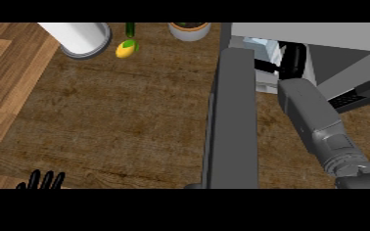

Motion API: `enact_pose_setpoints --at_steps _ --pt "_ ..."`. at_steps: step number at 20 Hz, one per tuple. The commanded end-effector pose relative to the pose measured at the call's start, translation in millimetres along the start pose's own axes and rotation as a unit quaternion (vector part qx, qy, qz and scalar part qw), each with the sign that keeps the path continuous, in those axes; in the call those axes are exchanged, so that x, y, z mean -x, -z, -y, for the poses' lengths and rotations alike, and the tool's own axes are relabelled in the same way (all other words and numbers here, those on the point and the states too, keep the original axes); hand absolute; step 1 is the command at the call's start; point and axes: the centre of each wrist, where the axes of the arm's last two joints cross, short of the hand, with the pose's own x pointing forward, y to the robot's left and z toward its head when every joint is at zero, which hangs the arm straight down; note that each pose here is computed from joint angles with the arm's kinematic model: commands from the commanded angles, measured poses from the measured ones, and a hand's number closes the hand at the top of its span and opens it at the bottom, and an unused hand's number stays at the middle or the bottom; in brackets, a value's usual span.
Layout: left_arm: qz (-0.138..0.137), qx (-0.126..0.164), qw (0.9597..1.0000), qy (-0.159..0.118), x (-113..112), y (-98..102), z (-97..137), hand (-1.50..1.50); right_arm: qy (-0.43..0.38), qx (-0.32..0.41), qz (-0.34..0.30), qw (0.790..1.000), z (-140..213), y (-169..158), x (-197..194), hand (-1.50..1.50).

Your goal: Pick up the milk, place it into the microwave and close the microwave

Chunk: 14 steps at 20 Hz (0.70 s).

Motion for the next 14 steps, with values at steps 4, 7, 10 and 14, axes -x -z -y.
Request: enact_pose_setpoints --at_steps 4,7,10,14 --pt "-0.006 0.006 1.0 -0.002 7 5 1 -1.5 -0.046 0.044 0.013 0.998 -1 5 -5 1.5" --pt "0.001 0.008 0.9999 0.007 3 6 -5 -1.5 -0.203 0.058 -0.107 0.972 38 -35 56 1.5" --pt "0.003 0.017 0.9999 0.003 5 5 -2 -1.5 -0.265 0.074 -0.111 0.955 45 -38 63 -1.5" --pt "0.0 0.033 0.9994 0.003 8 12 -3 -1.5 -0.301 0.074 -0.131 0.942 41 -54 68 -1.5"
